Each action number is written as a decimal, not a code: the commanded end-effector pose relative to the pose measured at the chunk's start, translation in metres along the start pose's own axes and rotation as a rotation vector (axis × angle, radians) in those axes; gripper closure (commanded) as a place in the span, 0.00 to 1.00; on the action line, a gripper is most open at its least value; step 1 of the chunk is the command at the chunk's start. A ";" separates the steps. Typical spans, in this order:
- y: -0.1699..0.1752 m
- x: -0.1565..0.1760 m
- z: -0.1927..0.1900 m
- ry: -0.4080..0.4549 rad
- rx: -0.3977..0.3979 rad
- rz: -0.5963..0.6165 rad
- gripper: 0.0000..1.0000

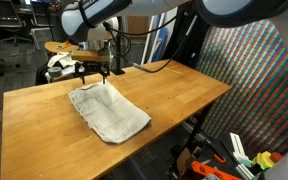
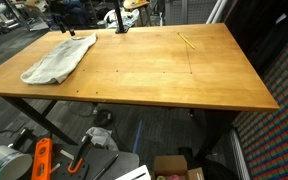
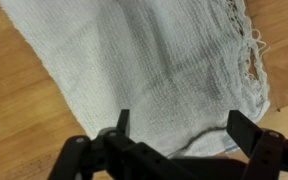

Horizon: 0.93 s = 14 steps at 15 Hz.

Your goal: Fold the towel in half

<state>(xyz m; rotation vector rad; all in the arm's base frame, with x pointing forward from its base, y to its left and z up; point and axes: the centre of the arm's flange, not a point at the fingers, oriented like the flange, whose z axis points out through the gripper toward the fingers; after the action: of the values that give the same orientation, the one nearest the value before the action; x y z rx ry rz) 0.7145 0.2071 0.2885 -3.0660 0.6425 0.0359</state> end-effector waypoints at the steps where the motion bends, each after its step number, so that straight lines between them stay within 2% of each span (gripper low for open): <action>1: -0.021 0.031 0.008 0.039 0.083 0.077 0.00; 4: -0.023 0.040 0.022 0.101 0.137 0.139 0.00; 8: -0.020 0.050 0.040 0.162 0.147 0.163 0.00; 14: 0.012 0.049 0.048 0.192 0.068 0.114 0.00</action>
<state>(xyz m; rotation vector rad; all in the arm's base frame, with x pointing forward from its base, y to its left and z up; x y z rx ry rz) 0.7573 0.1869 0.2334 -2.9457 0.8438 -0.2288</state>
